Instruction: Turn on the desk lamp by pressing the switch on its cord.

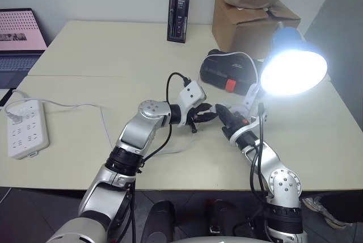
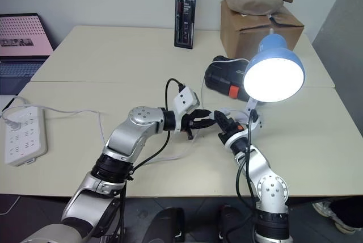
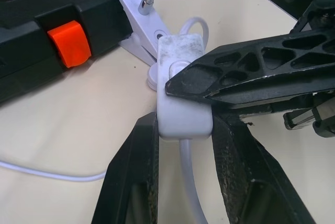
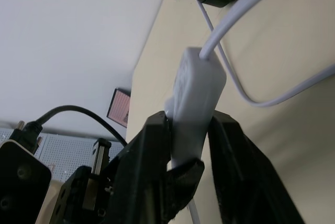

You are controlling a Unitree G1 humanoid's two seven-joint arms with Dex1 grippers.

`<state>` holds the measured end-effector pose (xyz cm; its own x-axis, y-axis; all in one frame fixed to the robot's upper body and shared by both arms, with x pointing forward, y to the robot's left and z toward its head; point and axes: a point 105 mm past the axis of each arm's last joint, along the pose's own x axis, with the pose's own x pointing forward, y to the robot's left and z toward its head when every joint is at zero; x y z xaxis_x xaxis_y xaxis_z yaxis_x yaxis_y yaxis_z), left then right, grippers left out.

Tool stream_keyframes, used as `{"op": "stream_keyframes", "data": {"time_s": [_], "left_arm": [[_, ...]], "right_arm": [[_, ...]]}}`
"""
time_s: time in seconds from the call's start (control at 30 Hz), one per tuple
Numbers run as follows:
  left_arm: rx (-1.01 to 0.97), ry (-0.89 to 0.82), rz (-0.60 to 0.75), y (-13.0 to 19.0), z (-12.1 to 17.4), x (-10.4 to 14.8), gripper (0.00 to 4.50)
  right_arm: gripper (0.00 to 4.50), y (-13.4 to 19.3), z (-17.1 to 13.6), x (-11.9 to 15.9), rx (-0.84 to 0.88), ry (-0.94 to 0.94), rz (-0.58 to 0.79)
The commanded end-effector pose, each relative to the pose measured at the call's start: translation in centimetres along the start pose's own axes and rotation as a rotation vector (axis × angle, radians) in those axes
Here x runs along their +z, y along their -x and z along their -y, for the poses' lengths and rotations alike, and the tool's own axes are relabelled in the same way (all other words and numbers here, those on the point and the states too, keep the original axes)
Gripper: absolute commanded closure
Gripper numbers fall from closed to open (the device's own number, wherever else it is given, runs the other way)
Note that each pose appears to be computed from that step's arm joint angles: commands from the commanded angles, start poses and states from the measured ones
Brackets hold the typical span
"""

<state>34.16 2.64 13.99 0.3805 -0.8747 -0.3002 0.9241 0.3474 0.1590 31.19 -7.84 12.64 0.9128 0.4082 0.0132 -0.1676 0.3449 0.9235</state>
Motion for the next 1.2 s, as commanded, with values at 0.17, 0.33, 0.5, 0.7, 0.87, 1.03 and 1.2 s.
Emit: {"op": "stream_keyframes", "data": {"time_s": [0.17,0.33,0.5,0.7,0.87,1.03,1.2], "left_arm": [[0.027,-0.077,0.02,0.8,-0.9,1.3,3.4],[0.031,-0.153,-0.037,2.4,-2.5,0.5,3.4],[0.025,-0.239,-0.137,3.8,-3.8,-1.8,3.4],[0.003,-0.243,-0.199,4.0,-3.9,-5.2,3.4],[-0.024,-0.259,-0.185,3.2,-3.2,-6.2,3.4],[-0.034,-0.251,-0.16,2.7,-3.0,-6.2,3.05],[-0.03,-0.249,-0.129,3.2,-3.2,-5.3,2.02]], "right_arm": [[1.33,1.0,-1.2,-0.1,0.063,0.059,-0.032],[0.17,3.3,-1.5,-2.0,0.111,0.417,-0.207],[0.0,5.9,-2.1,-3.5,0.213,0.817,-0.391],[0.0,6.9,-2.0,-0.5,0.202,1.235,-0.42],[0.0,7.2,-1.9,2.1,0.183,1.378,-0.421],[0.0,7.3,-1.9,3.2,0.179,1.422,-0.426],[0.0,7.3,-1.9,4.2,0.172,1.457,-0.437]]}}
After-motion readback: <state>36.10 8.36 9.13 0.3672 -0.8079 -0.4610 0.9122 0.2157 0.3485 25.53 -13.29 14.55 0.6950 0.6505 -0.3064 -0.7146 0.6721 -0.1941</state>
